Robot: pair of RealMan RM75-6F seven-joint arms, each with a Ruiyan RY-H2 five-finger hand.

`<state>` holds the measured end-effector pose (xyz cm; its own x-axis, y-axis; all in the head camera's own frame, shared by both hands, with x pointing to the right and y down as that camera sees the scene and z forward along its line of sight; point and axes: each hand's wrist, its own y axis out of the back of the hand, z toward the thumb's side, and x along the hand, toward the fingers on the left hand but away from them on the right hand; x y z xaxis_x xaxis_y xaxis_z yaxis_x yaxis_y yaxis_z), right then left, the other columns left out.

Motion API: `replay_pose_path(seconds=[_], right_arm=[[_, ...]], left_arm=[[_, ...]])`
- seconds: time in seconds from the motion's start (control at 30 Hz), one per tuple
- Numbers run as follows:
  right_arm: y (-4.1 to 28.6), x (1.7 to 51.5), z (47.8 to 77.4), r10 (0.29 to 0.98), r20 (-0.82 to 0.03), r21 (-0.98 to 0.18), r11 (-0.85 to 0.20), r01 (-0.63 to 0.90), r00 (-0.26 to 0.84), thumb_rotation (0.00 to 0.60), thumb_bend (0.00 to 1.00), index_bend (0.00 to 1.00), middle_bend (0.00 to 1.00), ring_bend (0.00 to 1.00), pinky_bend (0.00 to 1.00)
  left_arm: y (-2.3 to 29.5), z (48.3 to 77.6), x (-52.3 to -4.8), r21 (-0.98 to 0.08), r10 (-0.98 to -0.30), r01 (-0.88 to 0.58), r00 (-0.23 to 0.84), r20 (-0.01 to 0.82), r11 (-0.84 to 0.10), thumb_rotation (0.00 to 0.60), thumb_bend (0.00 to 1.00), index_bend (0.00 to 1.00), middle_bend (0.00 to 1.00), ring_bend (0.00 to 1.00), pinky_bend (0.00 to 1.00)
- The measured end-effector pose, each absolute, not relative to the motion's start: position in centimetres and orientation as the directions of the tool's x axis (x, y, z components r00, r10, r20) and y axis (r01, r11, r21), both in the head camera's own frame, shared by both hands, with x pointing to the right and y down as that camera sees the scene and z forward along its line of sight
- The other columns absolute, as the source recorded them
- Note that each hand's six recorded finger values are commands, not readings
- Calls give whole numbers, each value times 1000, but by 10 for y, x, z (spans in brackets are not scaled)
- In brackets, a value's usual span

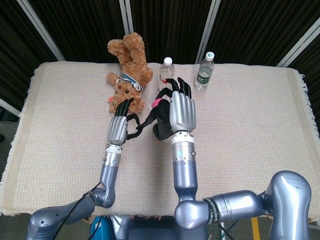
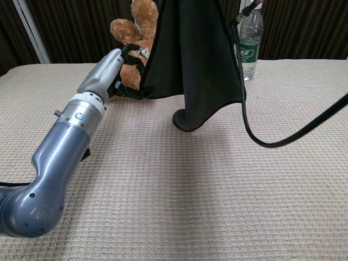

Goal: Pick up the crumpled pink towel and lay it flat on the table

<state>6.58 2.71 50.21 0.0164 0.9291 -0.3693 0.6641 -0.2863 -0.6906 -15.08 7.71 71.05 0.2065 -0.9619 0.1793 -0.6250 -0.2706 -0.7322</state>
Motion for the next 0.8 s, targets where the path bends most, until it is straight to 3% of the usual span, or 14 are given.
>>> replay_pose_path(seconds=[0.23,0.5,0.8], right_arm=[[27,68,504,928,-373,-690,-288,664,15,600,591,727,201,0,0],[26,79,507,926,-378,-699,-288,655,4,600,591,727,201,0,0],[23,112,521,911,-411,-716,-301,630,-32,600,592,727,201,0,0]], left_arm=[[77,711,-151,-740,-961,-616,214,173,-270,600,504,651,71,0,0],[68,707,-160,-767,-965,-591,215,149,-250,600,510,653,75,0,0],[34,677,-161,-776,-974,-602,218,69,-190,600,509,656,80,0,0]])
